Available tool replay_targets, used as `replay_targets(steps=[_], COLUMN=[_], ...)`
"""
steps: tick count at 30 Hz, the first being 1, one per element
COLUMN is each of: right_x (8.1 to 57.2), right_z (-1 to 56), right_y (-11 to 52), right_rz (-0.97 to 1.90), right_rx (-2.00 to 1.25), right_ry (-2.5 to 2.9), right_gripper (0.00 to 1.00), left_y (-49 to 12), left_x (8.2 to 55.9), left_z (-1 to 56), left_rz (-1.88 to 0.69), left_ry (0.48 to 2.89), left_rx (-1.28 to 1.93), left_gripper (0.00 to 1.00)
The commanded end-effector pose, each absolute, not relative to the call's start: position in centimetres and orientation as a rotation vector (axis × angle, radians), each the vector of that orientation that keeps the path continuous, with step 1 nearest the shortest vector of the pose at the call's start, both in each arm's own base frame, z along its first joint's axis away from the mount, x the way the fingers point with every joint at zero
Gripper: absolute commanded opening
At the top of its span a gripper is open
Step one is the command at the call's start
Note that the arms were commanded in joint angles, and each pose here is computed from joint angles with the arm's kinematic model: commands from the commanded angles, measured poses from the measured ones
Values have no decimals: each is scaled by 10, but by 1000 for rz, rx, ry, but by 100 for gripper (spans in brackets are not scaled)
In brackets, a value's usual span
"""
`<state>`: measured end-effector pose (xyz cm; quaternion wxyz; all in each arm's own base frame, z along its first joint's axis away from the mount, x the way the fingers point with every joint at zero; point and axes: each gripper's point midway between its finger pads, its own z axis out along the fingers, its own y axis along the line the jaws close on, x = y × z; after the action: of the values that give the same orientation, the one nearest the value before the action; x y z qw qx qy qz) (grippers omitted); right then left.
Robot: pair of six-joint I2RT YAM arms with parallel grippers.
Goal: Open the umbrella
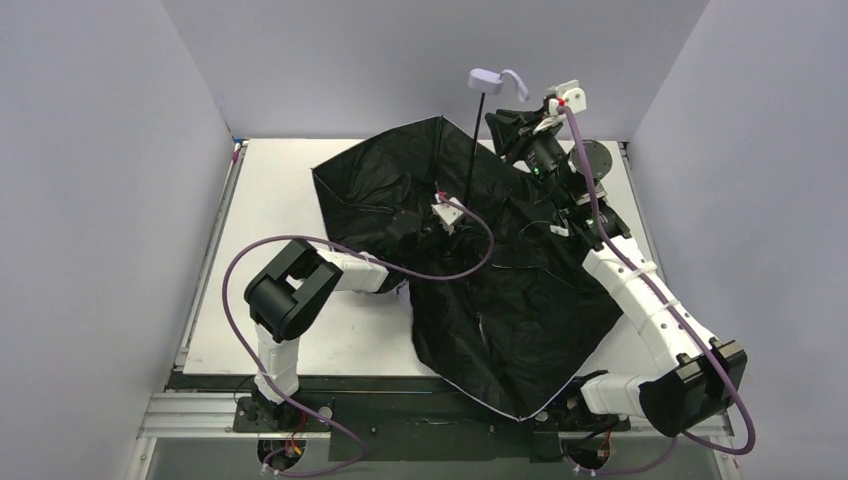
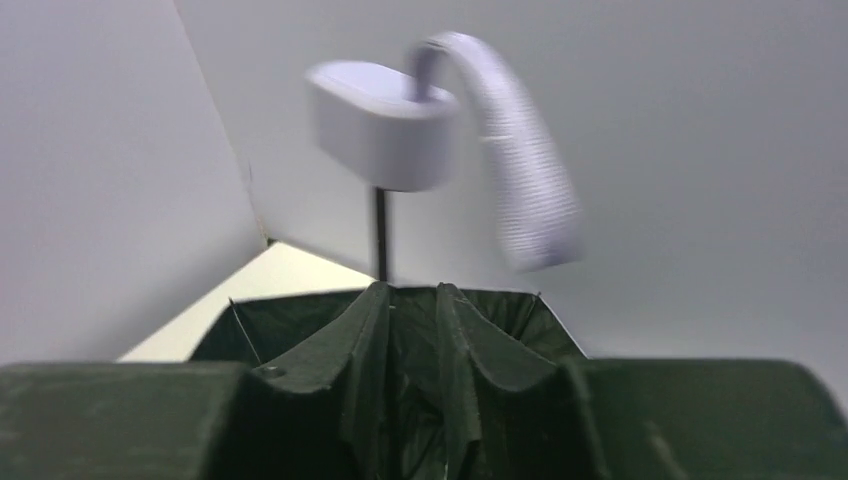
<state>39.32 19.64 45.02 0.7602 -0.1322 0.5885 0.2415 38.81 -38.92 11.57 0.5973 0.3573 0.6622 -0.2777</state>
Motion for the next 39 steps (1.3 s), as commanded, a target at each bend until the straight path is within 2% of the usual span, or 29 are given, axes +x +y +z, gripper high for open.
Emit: replay_targets(steps=[1,5,8,10,18,22,24,26,27,29,31,36,37,39], right_x=[391,384,384,385,387,414,423,427,428,427,424,418,417,416], right_z=[435,405,393,393,392,385,386,385,384,381,377,370,369,369], right_y=[197,197,209,217,235,238,236,232,231,229,227,226,227,228], right_rz=[531,538,590,626,639,581,551,527,516,502,492,482,484,484], right_rx=[-323,-340,-383,-406,-474,-424,-400,-394,-400,-413,-427,-459,-467,-472], right_ry=[1334,1396,1416,1410,1367,1399,1404,1406,1407,1408,1405,1397,1392,1388], right_gripper=[26,34,45,49,48,42,34,22,9,0,0,0,0,0], left_y=[-294,-301,-304,-305,-308,-308,-306,-303,-303,-301,-301,-314,-320,-325], left_x=[308,309,310,310,309,305,303,301,301,301,304,323,331,334], left_z=[-76,-71,-72,-71,-72,-74,-73,-69,-62,-50,-34,29,44,63], left_rz=[-439,-466,-469,-474,-491,-493,-490,-485,-484,-484,-483,-474,-472,-478], left_ry=[2209,2188,2192,2190,2185,2185,2189,2189,2176,2158,2140,2044,2011,1994], left_rx=[1084,1095,1102,1104,1138,1165,1172,1179,1178,1174,1162,1163,1163,1176], left_gripper=[19,19,19,18,18,19,21,25,27,34,47,64,71,76])
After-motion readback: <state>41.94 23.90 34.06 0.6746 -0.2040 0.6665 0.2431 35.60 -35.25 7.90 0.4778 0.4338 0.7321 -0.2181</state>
